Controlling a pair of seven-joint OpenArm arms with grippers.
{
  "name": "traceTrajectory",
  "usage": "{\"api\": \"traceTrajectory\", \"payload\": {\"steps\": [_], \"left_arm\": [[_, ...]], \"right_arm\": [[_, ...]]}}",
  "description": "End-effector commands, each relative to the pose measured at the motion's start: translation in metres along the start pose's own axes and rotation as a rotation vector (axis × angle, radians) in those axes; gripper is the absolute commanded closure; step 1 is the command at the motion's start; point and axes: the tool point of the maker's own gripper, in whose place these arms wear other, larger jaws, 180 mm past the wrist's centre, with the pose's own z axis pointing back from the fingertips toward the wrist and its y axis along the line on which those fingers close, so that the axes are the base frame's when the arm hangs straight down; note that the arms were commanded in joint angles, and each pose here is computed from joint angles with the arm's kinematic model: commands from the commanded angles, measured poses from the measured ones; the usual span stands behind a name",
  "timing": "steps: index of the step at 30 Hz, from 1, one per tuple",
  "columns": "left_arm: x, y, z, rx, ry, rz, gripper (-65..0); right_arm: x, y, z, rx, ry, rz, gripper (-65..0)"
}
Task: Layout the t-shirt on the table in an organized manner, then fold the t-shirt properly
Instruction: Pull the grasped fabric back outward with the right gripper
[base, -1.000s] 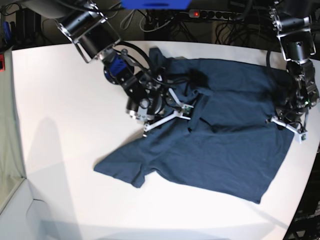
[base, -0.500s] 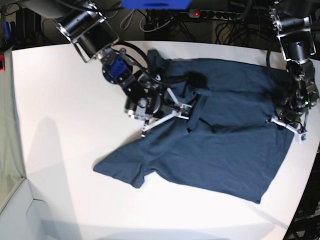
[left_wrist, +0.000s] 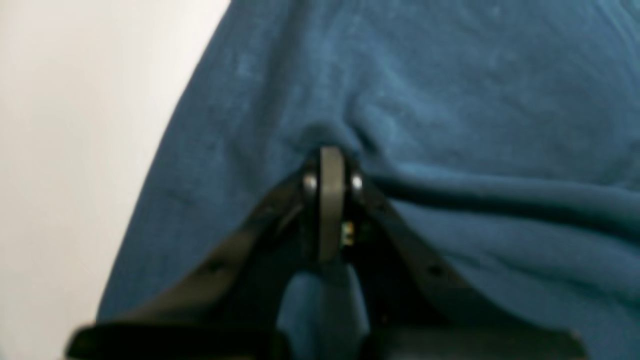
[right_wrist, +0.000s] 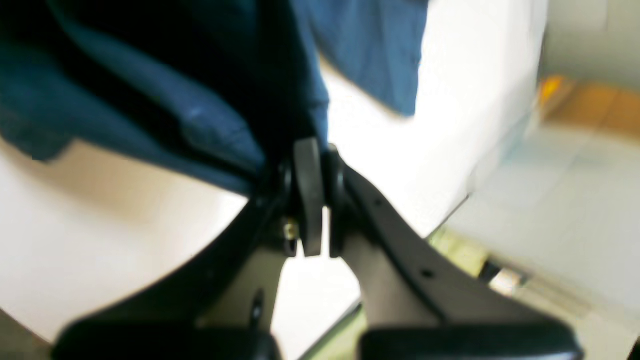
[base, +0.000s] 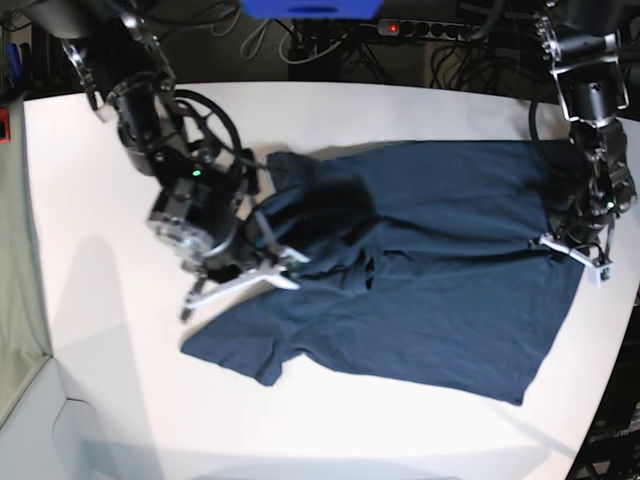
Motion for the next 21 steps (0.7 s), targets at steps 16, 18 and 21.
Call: {"api": "traceTrajectory", "payload": {"steps": [16, 18, 21], "left_arm": [[0.012, 0.001, 0.001, 0.001, -0.016, -0.009, -0.4], [0.014, 0.0, 0.001, -0.001, -0.018, -0.01, -0.4], [0.016, -0.001, 0.001, -0.002, -0.021, -0.008, -0.4]], "right_arm": [[-0.176, 0.046, 0.008, 0.08, 0.388, -0.352, 0.0], [-0.181, 0.068, 0.01, 0.129, 0.406, -0.348, 0.0], [-0.177, 0.098, 0.012, 0.198, 0.409, -0.329, 0.0]]}}
